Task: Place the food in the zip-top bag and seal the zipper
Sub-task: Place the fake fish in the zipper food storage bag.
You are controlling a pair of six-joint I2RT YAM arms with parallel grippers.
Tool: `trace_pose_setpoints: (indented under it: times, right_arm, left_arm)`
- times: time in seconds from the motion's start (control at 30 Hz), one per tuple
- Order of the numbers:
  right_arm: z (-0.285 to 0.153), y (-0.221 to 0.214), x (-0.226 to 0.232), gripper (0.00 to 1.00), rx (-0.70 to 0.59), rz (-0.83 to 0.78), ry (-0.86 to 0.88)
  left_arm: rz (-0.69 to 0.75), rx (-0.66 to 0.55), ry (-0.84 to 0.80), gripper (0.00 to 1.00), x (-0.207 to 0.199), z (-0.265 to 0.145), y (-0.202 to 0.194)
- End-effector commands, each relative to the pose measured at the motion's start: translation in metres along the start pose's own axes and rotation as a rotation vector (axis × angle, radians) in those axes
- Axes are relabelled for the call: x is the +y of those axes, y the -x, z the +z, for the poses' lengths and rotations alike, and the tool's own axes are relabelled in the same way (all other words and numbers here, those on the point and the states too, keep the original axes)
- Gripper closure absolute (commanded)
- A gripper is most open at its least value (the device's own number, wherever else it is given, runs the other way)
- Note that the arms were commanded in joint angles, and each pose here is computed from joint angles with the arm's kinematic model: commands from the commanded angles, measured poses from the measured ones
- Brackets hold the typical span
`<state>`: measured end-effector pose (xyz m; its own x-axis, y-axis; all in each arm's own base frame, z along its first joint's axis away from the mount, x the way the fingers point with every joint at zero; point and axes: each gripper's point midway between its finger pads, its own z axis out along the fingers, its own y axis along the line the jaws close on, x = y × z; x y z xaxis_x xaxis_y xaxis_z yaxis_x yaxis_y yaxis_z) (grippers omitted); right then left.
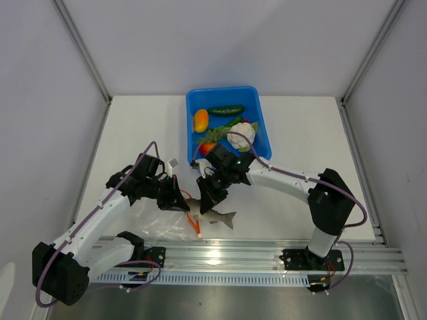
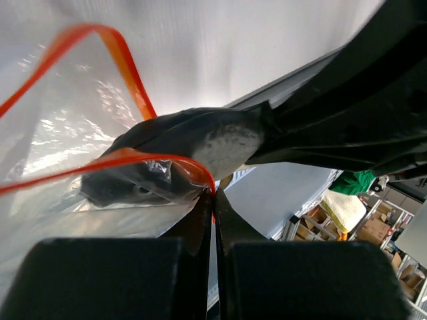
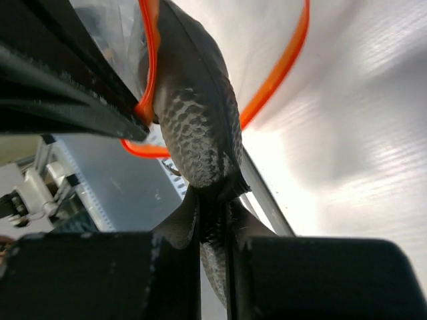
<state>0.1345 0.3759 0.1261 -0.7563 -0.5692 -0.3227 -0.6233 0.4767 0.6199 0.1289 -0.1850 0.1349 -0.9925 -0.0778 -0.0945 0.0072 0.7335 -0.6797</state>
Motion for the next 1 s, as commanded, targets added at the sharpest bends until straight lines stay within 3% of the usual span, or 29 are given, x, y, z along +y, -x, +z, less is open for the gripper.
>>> trace_pose_setpoints:
  times: [0.0, 0.3, 0.63, 0.77, 0.8, 0.97]
  right_arm:
    - [0.002, -0.002, 0.02, 1.0, 0.079, 0.021, 0.089]
    - [0.023, 0.028, 0.019, 1.0, 0.011, 0.103, 0.176]
    - [0.033, 0.081, 0.019, 0.98, -0.223, 0.192, 0.155]
    - [0.039, 0.088, 0.018, 0.82, -0.244, 0.206, 0.157]
    - [0.039, 0.086, 0.017, 0.7, -0.239, 0.21, 0.152]
    - [0.034, 0.073, 0.025, 0.51, -0.215, 0.16, 0.146]
  left_arm:
    - [0.037, -0.053, -0.086, 0.99, -0.025, -0.011, 0.008]
    - [0.022, -0.057, -0.124, 0.99, -0.032, -0.016, 0.001]
    - [-0.019, -0.054, -0.19, 1.0, -0.034, -0.014, -0.011]
    - [-0.02, -0.057, -0.227, 0.99, -0.041, -0.017, -0.011]
    - [-0.019, -0.061, -0.235, 1.0, -0.044, -0.019, -0.011]
    - [-0.013, -0.066, -0.257, 0.99, -0.048, -0.021, -0.01]
